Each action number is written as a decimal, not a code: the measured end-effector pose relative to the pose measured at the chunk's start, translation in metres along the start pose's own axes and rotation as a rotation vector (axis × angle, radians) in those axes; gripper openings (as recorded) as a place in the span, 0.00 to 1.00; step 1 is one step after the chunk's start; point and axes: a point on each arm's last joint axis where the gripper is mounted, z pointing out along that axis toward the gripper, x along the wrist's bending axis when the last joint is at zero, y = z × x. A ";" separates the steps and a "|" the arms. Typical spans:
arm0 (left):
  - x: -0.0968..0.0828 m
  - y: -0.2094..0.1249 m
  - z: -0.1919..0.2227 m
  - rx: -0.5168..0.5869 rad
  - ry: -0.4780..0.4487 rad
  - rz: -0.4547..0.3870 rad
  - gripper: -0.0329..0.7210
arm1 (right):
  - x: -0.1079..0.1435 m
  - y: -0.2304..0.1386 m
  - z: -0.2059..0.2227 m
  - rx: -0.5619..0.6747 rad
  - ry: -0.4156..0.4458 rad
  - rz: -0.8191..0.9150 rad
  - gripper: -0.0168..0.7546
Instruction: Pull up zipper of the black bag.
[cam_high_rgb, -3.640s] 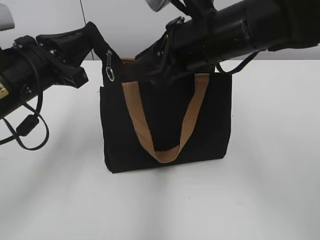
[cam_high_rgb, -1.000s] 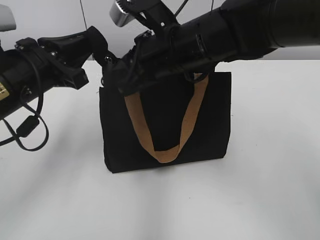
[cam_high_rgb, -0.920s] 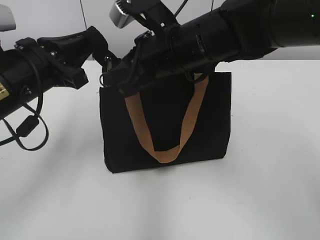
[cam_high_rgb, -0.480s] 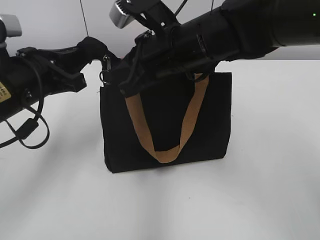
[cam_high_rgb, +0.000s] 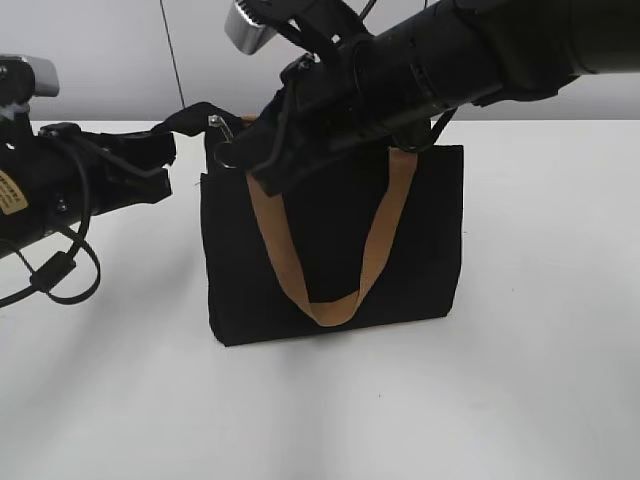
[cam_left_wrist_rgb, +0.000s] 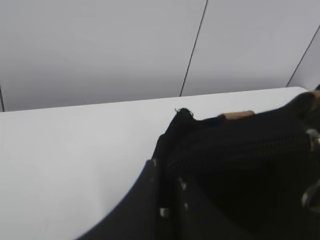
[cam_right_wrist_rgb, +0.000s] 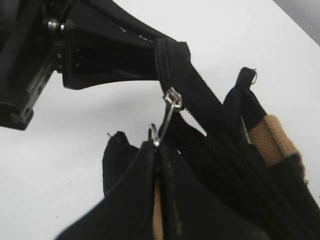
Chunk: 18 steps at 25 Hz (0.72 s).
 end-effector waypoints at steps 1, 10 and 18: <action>0.000 -0.001 0.000 0.007 0.001 0.000 0.07 | -0.001 -0.001 0.000 0.006 -0.002 -0.003 0.02; 0.001 -0.004 0.000 0.051 0.008 0.000 0.07 | -0.028 -0.009 -0.019 0.012 -0.029 0.118 0.02; -0.001 -0.005 0.000 0.056 -0.004 0.013 0.07 | -0.044 -0.020 -0.034 0.027 0.029 0.245 0.02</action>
